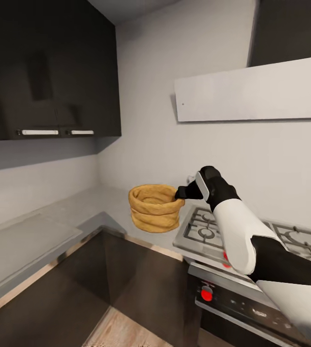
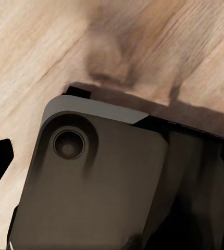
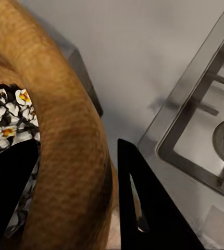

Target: In the kitchen, take the popcorn bag from the countertop, put it into the microwave, and heat it until the popcorn is cooked so the cooked popcorn ends up inside the bag.

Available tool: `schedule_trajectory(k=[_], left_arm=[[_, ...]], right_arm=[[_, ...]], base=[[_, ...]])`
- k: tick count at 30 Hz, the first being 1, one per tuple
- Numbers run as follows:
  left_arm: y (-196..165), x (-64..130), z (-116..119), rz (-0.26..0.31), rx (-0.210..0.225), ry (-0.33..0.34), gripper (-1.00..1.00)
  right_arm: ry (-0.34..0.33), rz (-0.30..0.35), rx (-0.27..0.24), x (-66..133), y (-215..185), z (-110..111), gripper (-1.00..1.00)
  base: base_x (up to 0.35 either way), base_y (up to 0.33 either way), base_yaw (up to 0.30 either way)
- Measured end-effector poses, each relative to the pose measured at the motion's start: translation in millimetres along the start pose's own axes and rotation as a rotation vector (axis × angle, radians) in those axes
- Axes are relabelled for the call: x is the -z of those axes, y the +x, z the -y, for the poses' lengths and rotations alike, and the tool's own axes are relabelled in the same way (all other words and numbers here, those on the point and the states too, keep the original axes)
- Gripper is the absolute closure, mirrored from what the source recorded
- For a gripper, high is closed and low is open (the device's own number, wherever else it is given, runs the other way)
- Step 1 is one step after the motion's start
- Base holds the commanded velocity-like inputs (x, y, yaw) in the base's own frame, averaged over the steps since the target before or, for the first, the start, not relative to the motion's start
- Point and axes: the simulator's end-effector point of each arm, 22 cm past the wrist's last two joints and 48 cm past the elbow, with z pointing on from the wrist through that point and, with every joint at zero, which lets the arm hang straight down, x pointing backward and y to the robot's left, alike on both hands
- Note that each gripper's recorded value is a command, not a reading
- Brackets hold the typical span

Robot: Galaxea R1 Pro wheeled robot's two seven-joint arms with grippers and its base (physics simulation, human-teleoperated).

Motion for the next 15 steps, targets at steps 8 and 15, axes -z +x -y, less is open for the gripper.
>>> schedule_trajectory(k=[8, 15], left_arm=[[0.8, 0.0, -0.1, -0.002, 0.000, 0.000, -1.00], [1.0, 0.0, -0.2, -0.003, 0.001, -0.001, -1.00]], right_arm=[[0.002, 0.000, 0.003, 0.0, 0.1, 0.0, 1.00], [0.002, -0.002, 0.003, -0.4, 0.6, 0.1, 1.00]], base=[[-0.350, 0.000, 0.000], [-0.350, 0.000, 0.000]])
